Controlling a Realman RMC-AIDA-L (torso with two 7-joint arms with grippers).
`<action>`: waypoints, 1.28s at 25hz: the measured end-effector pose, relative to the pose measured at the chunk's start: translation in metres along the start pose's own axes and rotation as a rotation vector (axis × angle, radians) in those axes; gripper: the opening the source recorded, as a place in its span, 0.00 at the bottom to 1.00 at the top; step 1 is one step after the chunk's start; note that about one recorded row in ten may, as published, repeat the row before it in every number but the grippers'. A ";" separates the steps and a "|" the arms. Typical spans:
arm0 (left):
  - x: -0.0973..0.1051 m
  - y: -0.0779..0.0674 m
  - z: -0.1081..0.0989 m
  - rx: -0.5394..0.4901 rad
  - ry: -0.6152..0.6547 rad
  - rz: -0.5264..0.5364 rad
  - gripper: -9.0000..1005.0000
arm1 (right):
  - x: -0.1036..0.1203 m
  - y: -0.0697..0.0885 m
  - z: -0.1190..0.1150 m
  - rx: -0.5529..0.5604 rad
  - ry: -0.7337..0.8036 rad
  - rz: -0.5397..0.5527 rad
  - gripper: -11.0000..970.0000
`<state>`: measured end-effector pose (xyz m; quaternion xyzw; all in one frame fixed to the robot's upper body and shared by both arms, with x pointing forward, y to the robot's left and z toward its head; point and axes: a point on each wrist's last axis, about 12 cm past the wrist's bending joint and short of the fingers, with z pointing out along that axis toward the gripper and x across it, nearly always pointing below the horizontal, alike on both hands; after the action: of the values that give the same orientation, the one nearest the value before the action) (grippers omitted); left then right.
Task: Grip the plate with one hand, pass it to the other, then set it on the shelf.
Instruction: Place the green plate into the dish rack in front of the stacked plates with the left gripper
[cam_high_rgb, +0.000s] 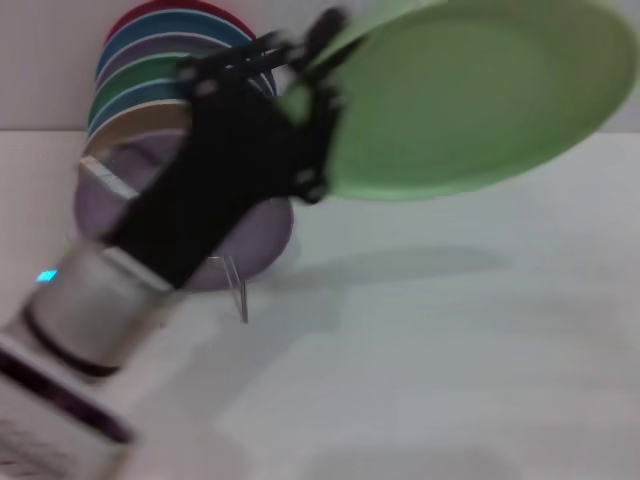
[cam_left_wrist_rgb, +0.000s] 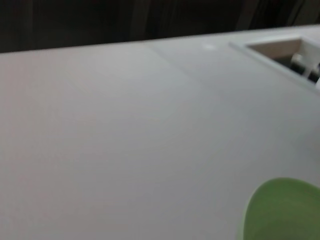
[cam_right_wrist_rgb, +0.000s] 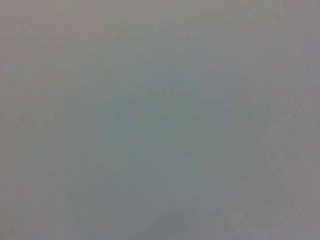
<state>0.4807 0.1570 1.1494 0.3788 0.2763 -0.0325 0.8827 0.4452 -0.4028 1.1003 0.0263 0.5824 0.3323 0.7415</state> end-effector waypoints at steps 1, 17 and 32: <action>0.011 0.006 -0.010 0.009 -0.021 0.002 0.07 | 0.000 0.000 0.000 -0.002 0.000 0.000 0.76; 0.071 0.054 -0.070 0.064 0.058 0.104 0.08 | 0.007 0.010 0.006 -0.084 0.016 0.031 0.76; 0.077 0.060 -0.094 0.108 0.151 0.135 0.08 | 0.014 0.015 0.017 -0.130 0.028 0.061 0.76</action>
<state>0.5183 0.2756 1.0960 0.4451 0.3136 0.0405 0.8378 0.4552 -0.3779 1.0998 -0.0087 0.5687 0.3922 0.7230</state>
